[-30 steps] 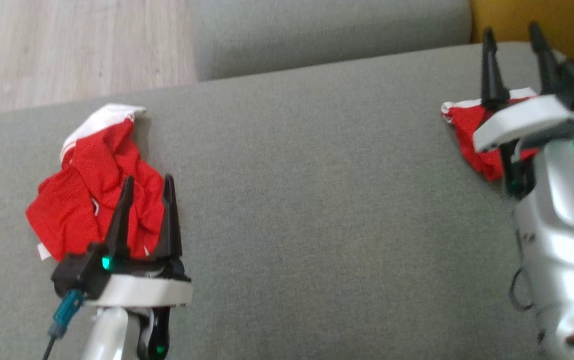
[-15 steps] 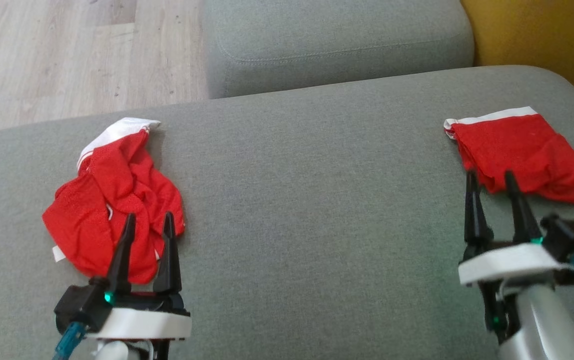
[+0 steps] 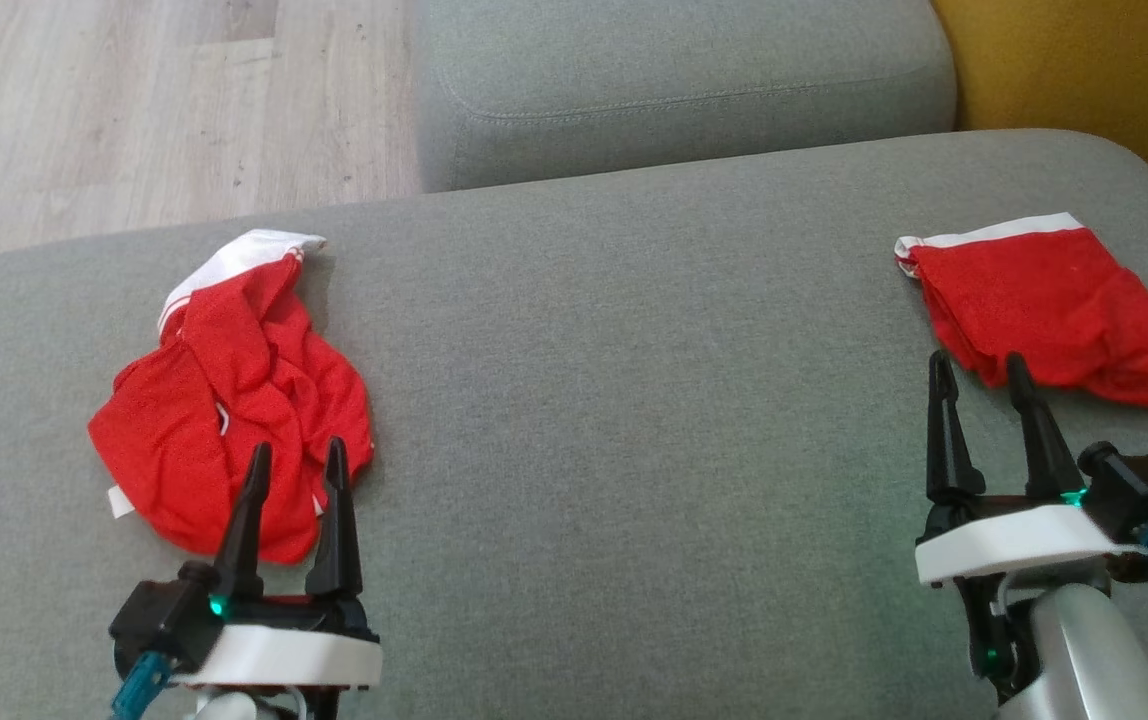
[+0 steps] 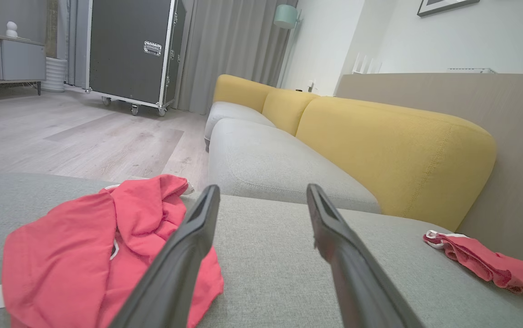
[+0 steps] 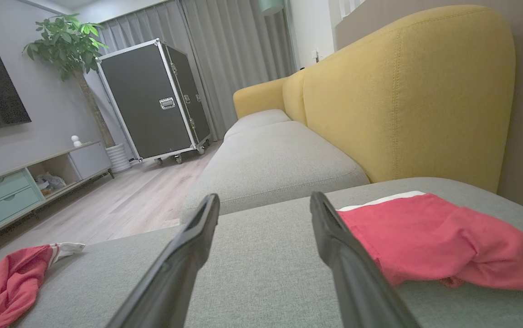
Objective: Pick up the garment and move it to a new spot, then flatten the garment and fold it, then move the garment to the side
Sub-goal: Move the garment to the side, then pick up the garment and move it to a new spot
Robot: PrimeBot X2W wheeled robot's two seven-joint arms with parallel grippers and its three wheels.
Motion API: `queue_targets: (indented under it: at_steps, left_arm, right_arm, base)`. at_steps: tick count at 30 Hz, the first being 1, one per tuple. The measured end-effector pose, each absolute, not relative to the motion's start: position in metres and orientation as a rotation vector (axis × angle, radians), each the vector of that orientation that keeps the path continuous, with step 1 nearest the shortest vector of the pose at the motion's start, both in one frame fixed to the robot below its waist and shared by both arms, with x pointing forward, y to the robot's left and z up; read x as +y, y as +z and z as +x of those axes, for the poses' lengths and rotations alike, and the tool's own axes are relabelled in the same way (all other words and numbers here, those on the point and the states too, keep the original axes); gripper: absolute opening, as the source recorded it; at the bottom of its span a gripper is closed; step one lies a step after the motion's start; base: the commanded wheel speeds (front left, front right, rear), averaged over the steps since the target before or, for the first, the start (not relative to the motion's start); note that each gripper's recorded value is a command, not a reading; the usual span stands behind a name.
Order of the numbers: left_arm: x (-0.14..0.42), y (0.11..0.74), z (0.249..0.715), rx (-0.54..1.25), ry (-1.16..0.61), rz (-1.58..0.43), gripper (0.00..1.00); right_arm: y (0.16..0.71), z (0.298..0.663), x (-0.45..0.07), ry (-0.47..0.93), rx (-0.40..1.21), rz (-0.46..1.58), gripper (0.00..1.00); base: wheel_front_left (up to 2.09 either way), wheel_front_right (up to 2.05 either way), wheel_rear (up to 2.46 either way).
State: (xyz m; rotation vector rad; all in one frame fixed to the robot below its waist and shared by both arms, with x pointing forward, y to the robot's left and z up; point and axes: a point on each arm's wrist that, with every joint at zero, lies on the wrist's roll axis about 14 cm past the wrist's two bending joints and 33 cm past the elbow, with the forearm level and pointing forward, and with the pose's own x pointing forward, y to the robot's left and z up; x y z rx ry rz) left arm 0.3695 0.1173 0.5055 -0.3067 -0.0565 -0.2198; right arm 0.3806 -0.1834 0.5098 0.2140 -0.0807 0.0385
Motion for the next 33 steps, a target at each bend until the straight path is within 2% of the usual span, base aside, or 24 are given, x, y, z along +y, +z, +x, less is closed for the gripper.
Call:
queue_targets:
  at_steps: [8,17,33]
  left_arm:
    - [0.125,0.505,0.366,-0.058,-0.196,-0.305,1.0]
    - [0.159,0.506,0.353,-0.079,-0.093,-0.29,1.0]
    - [0.231,0.501,0.303,-0.104,0.143,-0.266,1.0]
  right_arm:
    - [0.508,0.383,-0.168,0.082,-0.07,0.213,1.0]
    - [0.503,0.387,-0.111,0.247,-0.035,0.223,1.0]
    - [0.494,0.369,-0.007,0.55,0.043,0.261,1.0]
  base:
    - [0.0,0.0,0.0]
    - [0.0,0.0,0.0]
    - [0.0,0.0,0.0]
